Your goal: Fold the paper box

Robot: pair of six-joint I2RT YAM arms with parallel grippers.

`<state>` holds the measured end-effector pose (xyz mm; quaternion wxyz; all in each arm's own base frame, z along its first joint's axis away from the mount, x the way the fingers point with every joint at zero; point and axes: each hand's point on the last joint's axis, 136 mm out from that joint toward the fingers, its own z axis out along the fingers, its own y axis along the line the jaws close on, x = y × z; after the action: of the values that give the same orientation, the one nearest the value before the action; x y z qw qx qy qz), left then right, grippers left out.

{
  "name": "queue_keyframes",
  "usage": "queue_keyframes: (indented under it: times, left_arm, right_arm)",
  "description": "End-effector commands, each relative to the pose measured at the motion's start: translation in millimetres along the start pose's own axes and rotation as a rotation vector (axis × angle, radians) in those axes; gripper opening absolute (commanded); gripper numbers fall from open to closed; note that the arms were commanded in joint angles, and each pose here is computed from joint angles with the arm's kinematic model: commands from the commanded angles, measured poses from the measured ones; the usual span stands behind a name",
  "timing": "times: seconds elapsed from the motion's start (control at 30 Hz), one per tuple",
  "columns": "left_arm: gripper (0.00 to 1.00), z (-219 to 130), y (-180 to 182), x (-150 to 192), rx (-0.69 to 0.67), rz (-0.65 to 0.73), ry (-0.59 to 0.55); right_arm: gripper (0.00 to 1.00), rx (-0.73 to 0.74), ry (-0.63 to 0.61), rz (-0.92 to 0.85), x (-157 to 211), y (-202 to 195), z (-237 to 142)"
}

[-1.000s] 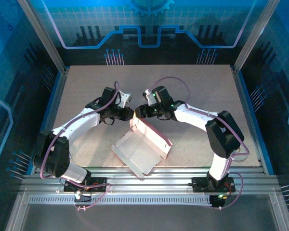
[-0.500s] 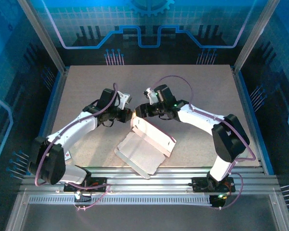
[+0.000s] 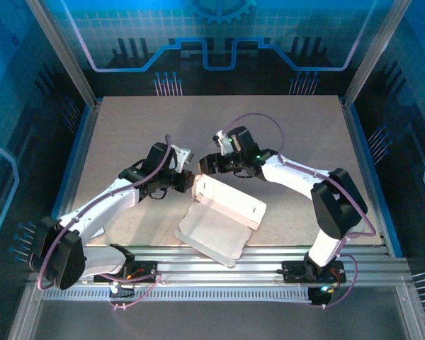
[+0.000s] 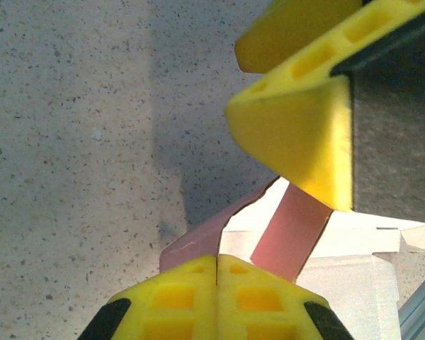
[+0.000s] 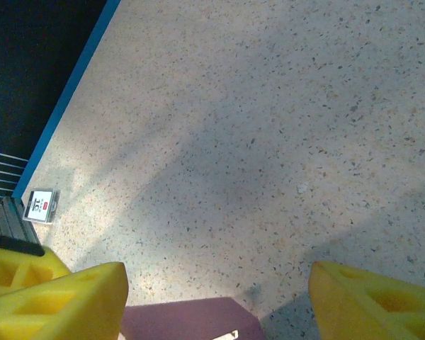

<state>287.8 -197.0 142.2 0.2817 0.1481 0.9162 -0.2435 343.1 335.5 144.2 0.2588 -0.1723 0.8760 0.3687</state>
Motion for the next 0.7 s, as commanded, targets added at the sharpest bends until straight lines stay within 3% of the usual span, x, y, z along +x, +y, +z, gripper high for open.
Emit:
queue_keyframes:
  times: [0.0, 0.67]
  left_arm:
    - [0.04, -3.2, -2.1, 5.8, -0.009, -0.035, -0.003]
    - [0.01, -7.3, -19.3, 17.6, 0.0, -0.056, 0.013]
  right_arm:
    - [0.7, -0.003, -0.004, 0.0, 4.7, 1.2, 6.7]
    - [0.69, 0.065, -0.037, 0.006, 17.9, -5.4, 16.9]
